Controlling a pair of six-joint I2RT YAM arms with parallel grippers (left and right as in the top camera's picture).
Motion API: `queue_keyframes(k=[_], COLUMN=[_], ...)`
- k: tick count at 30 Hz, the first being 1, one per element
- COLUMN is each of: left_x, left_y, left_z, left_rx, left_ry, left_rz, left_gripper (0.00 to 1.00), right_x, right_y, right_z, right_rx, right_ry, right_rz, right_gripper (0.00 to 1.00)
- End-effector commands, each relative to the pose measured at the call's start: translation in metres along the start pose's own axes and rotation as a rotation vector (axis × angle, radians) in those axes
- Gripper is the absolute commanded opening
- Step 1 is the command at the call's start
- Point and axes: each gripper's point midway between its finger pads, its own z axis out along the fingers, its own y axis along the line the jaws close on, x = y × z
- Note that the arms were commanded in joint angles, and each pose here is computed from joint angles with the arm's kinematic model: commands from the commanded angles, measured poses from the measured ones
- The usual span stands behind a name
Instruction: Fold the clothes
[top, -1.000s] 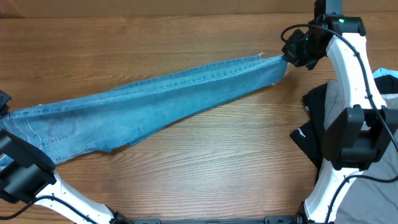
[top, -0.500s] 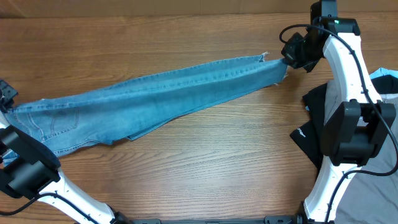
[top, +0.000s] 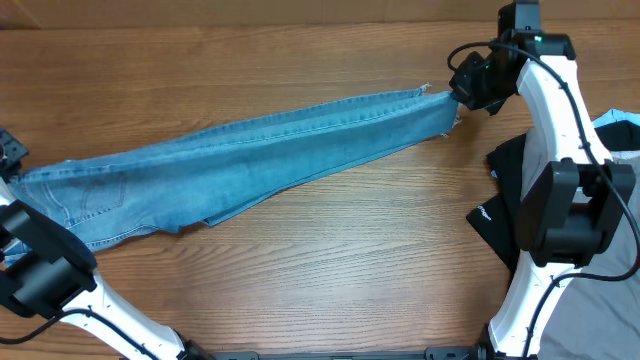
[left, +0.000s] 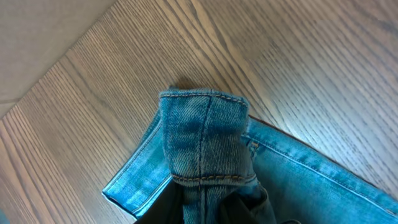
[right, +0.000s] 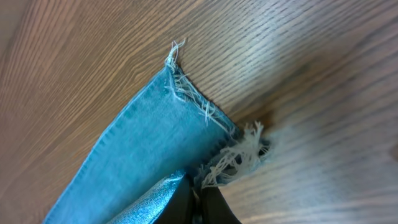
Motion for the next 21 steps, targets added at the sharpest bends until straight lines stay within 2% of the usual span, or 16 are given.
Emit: queue_keyframes(k=[1, 7, 8, 10, 11, 12, 13, 14, 15, 18, 21], left_x=[-0.005, 0.001, 0.001, -0.001, -0.002, -0.004, -0.006, -0.007, -0.008, -0.004, 0.001], left_y=[0.015, 0.005, 0.004, 0.001, -0.001, -0.003, -0.006, -0.006, -0.006, -0.005, -0.005], left_z=[0.018, 0.034, 0.035, 0.036, 0.036, 0.036, 0.036, 0.036, 0.036, 0.036, 0.035], left_rx=[-0.099, -0.101, -0.100, -0.096, -0.086, -0.075, -0.065, -0.062, -0.061, -0.065, -0.062], left_ry=[0.001, 0.032, 0.031, 0.025, 0.019, 0.011, 0.001, -0.002, -0.004, 0.013, 0.035], left_rz=[0.019, 0.038, 0.036, 0.030, 0.023, 0.019, 0.017, 0.015, 0.015, 0.063, 0.072], left_gripper=[0.18, 0.19, 0.21, 0.35, 0.41, 0.49, 0.60, 0.80, 0.93, 1.00, 1.00], right_x=[-0.018, -0.032, -0.034, -0.037, -0.038, -0.040, -0.043, -0.045, -0.048, -0.046, -0.037], right_y=[-0.023, -0.001, 0.002, 0.012, 0.018, 0.022, 0.026, 0.029, 0.031, 0.016, -0.012], right_z=[0.009, 0.015, 0.015, 0.015, 0.015, 0.015, 0.015, 0.014, 0.013, 0.012, 0.012], right_rx=[0.042, -0.050, -0.061, -0.083, -0.096, -0.109, -0.113, -0.118, -0.126, -0.084, -0.016], right_ry=[-0.063, -0.126, -0.138, -0.158, -0.169, -0.184, -0.203, -0.216, -0.227, -0.204, -0.136], right_rz=[0.044, 0.077, 0.073, 0.068, 0.060, 0.049, 0.031, 0.016, -0.002, -0.067, -0.080], right_gripper=[0.04, 0.04, 0.04, 0.07, 0.18, 0.50, 0.73, 0.88, 0.98, 1.00, 1.00])
